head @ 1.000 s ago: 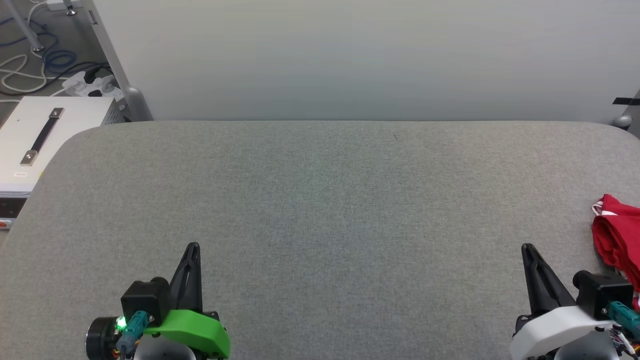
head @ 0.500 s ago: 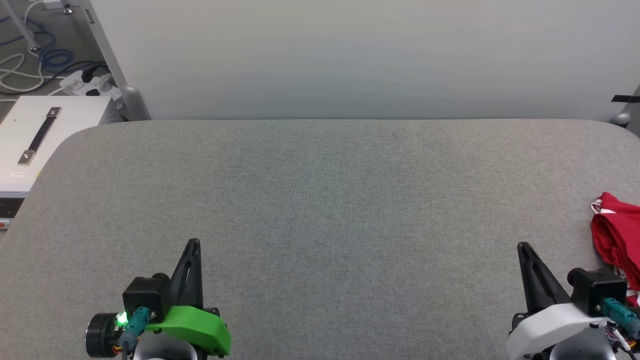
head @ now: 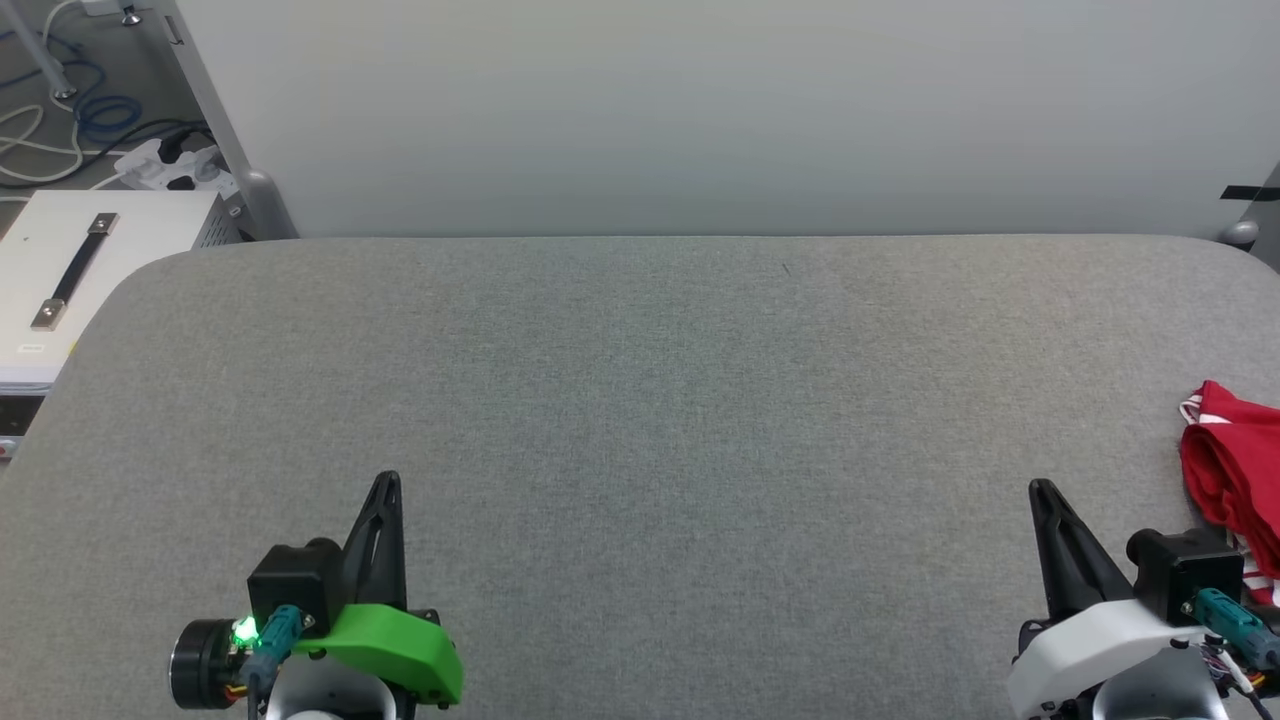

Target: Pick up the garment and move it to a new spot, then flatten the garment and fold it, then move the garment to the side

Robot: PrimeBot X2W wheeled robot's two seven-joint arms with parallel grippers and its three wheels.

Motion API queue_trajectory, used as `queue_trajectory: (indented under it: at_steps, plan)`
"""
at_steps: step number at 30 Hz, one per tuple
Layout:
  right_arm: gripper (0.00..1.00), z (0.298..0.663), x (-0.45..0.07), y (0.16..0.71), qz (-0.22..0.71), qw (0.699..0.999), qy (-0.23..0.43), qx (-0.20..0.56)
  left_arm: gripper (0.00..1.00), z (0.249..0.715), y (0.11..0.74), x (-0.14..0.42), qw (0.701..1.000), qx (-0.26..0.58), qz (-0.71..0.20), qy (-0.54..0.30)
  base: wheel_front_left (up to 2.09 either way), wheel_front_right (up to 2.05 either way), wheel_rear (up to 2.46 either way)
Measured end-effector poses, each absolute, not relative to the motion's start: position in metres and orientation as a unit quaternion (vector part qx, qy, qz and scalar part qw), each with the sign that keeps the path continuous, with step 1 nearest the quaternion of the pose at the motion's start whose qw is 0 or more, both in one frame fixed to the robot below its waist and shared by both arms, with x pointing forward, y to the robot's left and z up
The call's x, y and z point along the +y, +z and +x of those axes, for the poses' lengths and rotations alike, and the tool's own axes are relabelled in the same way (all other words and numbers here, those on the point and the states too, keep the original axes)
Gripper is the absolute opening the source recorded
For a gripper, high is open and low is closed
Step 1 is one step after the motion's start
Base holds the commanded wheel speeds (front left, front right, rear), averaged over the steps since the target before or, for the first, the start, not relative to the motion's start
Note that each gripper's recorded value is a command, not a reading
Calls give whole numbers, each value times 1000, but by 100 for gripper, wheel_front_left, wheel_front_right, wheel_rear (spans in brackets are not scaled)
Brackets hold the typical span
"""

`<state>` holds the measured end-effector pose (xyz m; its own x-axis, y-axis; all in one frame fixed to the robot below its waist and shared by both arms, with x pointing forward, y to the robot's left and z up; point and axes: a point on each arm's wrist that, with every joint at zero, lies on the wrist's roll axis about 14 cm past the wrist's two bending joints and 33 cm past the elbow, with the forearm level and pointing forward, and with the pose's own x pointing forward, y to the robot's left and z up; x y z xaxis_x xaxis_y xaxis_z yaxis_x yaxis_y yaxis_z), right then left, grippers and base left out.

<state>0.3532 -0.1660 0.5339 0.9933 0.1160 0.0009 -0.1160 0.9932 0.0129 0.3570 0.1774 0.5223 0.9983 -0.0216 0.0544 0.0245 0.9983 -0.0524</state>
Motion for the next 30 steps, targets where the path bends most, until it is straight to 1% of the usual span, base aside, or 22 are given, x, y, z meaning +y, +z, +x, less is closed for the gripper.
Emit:
queue_trajectory:
  at_steps: [30]
  plan:
    - [0,360,-164,529,-7,998,60,5,0,363,523,177,1000,-15,-5,-8,0,0,0]
